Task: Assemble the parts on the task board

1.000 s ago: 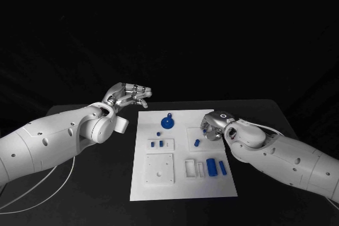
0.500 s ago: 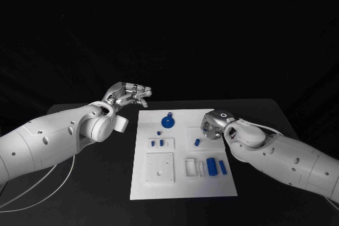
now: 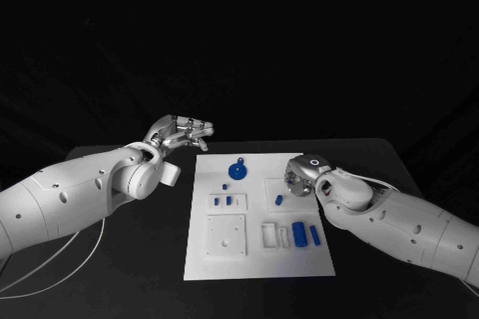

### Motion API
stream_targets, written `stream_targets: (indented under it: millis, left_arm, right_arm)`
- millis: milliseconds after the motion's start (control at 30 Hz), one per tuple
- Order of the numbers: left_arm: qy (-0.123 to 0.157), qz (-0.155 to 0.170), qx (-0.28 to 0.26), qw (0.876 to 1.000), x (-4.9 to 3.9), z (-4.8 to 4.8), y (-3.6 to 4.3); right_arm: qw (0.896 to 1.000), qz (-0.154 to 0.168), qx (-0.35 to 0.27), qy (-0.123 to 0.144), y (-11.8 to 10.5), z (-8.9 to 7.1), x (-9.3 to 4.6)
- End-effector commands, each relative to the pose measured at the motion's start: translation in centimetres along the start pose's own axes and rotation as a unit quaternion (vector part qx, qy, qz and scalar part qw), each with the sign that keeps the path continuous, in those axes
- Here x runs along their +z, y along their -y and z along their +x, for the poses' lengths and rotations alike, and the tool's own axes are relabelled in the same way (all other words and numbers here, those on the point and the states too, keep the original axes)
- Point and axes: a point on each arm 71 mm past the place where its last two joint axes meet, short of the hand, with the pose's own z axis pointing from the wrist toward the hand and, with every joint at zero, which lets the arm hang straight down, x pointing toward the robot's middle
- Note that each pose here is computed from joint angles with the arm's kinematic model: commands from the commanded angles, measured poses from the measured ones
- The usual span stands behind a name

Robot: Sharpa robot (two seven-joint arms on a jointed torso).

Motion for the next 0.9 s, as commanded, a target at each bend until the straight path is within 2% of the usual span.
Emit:
stream_targets:
  millis: [33, 467, 700, 900]
  left_arm:
    - [-0.010, 0.003, 0.007, 1.000, 0.03, 0.12, 0.13]
    - [0.001, 0.000, 0.020, 1.000, 0.04, -0.67, -0.12]
    - [0.013, -0.001, 0.026, 1.000, 0.12, -1.35, -0.33]
    - [0.017, -0.001, 0.028, 0.999, 0.17, -1.50, -0.37]
  right_arm:
    - [1.000, 0.013, -0.017, 0.013, 0.3, -0.2, 0.0]
    - [0.999, 0.002, -0.002, 0.042, -0.3, -1.3, -0.3]
    - [0.998, -0.001, 0.016, 0.058, -0.2, -3.3, -0.2]
    - [0.996, -0.012, 0.035, 0.078, -0.8, -5.3, -0.5]
